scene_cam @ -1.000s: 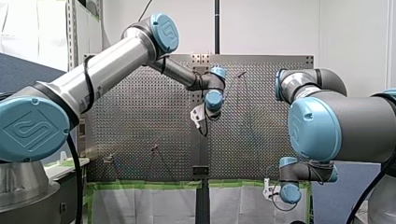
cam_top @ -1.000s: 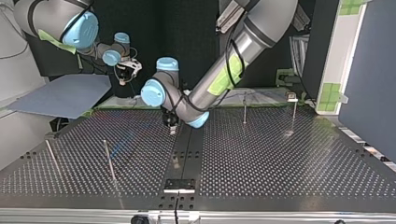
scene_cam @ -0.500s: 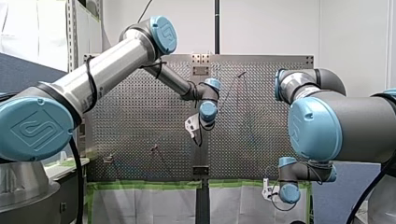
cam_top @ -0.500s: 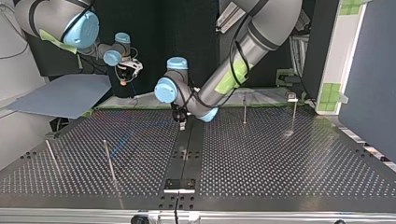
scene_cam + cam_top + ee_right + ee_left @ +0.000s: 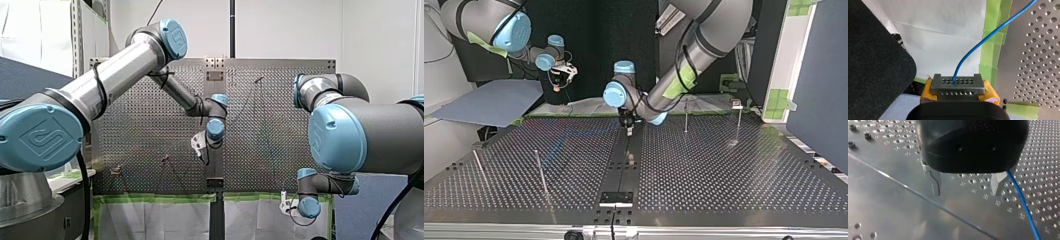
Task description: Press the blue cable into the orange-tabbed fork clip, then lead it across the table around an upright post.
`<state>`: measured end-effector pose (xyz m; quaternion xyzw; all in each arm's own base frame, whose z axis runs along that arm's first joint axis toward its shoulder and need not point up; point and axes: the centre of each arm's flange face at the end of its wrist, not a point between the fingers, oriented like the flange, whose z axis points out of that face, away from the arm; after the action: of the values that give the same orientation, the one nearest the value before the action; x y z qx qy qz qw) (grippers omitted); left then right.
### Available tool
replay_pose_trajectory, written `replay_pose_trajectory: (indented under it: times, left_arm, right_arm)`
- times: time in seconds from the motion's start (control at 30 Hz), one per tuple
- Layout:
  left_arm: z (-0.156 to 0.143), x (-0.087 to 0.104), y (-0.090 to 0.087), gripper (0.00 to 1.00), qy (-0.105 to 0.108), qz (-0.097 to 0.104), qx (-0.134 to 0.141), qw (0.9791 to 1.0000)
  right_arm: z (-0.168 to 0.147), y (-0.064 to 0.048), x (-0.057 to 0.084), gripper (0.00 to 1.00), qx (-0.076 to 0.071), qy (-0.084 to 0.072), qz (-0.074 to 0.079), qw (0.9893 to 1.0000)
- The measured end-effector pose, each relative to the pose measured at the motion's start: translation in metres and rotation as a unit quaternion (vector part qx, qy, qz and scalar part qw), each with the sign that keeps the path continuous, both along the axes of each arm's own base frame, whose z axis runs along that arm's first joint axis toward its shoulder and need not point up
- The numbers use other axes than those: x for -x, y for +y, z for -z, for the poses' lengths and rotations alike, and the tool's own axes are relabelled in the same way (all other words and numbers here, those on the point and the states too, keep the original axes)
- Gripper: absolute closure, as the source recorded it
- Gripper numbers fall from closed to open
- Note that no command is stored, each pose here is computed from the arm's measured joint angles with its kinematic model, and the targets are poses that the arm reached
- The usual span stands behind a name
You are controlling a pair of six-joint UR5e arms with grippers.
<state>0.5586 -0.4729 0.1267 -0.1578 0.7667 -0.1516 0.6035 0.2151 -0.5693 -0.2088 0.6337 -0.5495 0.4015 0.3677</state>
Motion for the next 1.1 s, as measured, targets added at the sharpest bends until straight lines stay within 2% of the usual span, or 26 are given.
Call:
replay_pose_trajectory:
  times: [0.3,0.53,0.8,1.1]
  left_arm:
    - [0.027,0.001,0.023,0.02,0.001,-0.01,0.004,0.9999]
    - [0.05,0.013,0.039,0.02,0.014,-0.02,-0.008,0.9997]
    - [0.072,0.027,0.053,0.02,0.021,-0.022,-0.013,0.9994]
    - [0.098,0.043,0.077,0.02,0.04,-0.031,-0.03,0.9983]
  right_arm:
    - [0.0,0.0,-0.001,1.0,0.001,0.0,-0.001,1.0]
    - [0.0,0.0,-0.001,1.0,0.001,0.0,-0.001,1.0]
    - [0.0,0.0,-0.002,1.0,0.002,0.0,-0.001,1.0]
    - [0.0,0.0,-0.002,1.0,0.002,0.0,-0.001,1.0]
